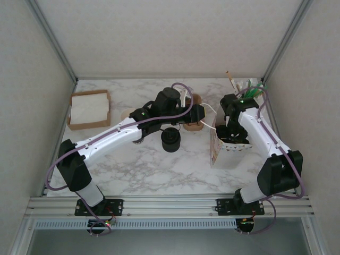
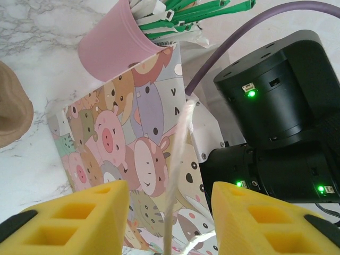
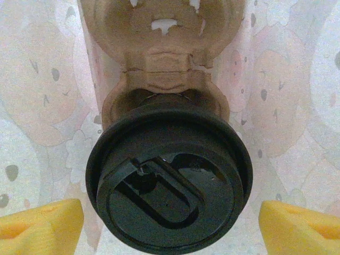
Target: Pack the takeout coffee
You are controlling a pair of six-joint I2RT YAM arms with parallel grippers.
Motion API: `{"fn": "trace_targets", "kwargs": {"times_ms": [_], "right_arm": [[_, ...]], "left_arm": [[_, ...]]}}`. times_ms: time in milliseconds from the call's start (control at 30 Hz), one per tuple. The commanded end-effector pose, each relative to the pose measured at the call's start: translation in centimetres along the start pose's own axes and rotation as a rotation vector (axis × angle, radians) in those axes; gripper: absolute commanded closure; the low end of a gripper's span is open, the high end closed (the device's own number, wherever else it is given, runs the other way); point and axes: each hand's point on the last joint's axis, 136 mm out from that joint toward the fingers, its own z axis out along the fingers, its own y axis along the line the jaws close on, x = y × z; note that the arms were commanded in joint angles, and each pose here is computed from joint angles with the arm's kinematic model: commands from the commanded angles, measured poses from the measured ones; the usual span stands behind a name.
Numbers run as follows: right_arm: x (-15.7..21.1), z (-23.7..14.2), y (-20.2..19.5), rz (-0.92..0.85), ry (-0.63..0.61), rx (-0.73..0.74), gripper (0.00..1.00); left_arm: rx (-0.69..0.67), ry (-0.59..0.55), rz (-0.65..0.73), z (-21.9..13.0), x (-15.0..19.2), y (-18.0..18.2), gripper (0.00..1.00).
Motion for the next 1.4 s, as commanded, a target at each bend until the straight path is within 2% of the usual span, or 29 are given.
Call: {"fn": "trace_targets", "kwargs": {"times_ms": [0, 333, 1367], "right_arm": [[0.4, -1.6, -0.5, 0.013, -0.027, 0.003, 0.12], [0.3, -3.0, -0.9, 0.019, -0.060, 0.007, 0.09], [0.2, -9.0, -1.6, 0.056, -0.259, -0.042, 0.09]], "left_arm": [[0.054, -0.018, 0.007, -0.5, -0.7, -2.2, 0.54], [0.056, -0.022, 0.009, -0.6, -0.8, -2.5, 0.54], [0.063, -0.045, 0.020, -1.2, -1.2, -3.3, 0.54]]}}
